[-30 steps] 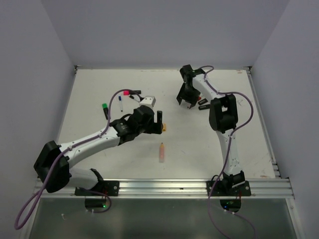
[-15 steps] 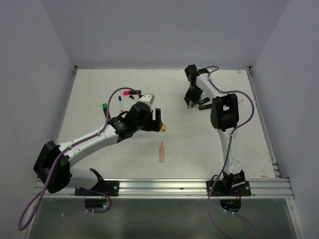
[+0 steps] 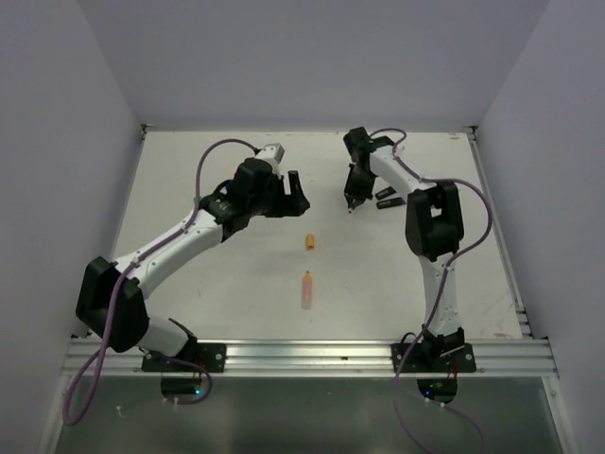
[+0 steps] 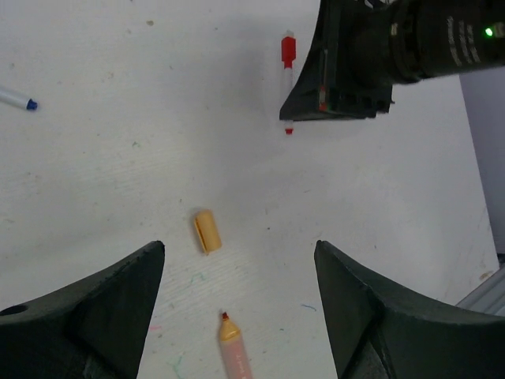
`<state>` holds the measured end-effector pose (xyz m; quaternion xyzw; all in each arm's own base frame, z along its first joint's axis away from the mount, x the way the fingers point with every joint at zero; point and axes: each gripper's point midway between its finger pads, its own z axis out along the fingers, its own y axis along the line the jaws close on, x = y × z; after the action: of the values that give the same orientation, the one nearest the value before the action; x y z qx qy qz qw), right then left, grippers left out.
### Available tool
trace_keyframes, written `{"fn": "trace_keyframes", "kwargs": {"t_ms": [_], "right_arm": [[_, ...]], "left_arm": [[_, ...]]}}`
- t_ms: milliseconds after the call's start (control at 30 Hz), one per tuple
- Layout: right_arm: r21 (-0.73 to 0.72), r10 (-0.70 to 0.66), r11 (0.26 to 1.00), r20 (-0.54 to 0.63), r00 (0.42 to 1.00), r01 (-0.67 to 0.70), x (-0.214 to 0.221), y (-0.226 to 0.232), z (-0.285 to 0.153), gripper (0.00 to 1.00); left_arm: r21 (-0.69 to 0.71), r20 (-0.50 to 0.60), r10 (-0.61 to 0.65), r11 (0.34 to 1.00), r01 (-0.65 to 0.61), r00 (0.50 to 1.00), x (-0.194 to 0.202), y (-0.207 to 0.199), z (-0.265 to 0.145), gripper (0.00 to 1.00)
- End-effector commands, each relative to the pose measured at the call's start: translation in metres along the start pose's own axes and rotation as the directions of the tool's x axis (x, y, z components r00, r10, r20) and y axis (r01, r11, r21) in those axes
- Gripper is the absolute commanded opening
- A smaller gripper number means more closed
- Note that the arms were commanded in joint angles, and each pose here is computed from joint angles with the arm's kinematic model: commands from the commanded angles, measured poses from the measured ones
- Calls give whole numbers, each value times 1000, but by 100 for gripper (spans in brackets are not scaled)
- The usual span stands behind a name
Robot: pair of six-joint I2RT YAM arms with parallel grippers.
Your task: Open the pen caps
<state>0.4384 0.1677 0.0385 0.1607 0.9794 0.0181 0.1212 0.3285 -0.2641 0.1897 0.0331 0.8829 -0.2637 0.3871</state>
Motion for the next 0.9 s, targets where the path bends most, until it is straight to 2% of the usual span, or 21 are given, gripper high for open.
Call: {"fn": "trace_keyframes", "kwargs": {"t_ms": [0,67,133,167,233,267,300,400,600,867], "right_arm": [[-207,-93,973,60,994,103,15,28,-67,0],[-270,-111,956,25,994,113,39,25,-79,0],[-365,-127,920,74,989,146,43,34,-99,0],[-407,-160,899,36,987,160,58,35,-96,0],[-480,-186,858,38,982,181,69,40,-106,0],[-543,-206,821,12,979,179,79,47,-115,0],[-594,-214,780,40,976,196,79,56,-122,0],[-684,-252,703,19,967,197,97,65,-137,0],[-759,-308,611,35,951,225,114,74,-157,0],[-772,-297,598,39,954,217,122,74,-165,0]], "left_arm": [[109,-35,-62,992,65,997,-19,-22,5,80],[135,-61,-74,988,81,995,-22,-26,13,81],[137,-95,-100,984,113,990,-19,-26,23,83],[175,-108,-109,976,126,988,-20,-32,24,84],[211,-133,-134,964,161,982,-18,-37,30,85],[241,-139,-140,956,170,980,-20,-42,31,86],[251,-142,-147,951,179,979,-19,-43,32,86],[280,-164,-167,937,208,972,-17,-49,35,87],[292,-202,-197,923,251,959,-8,-51,41,88],[236,-221,-219,934,270,950,-7,-44,50,83]]}}
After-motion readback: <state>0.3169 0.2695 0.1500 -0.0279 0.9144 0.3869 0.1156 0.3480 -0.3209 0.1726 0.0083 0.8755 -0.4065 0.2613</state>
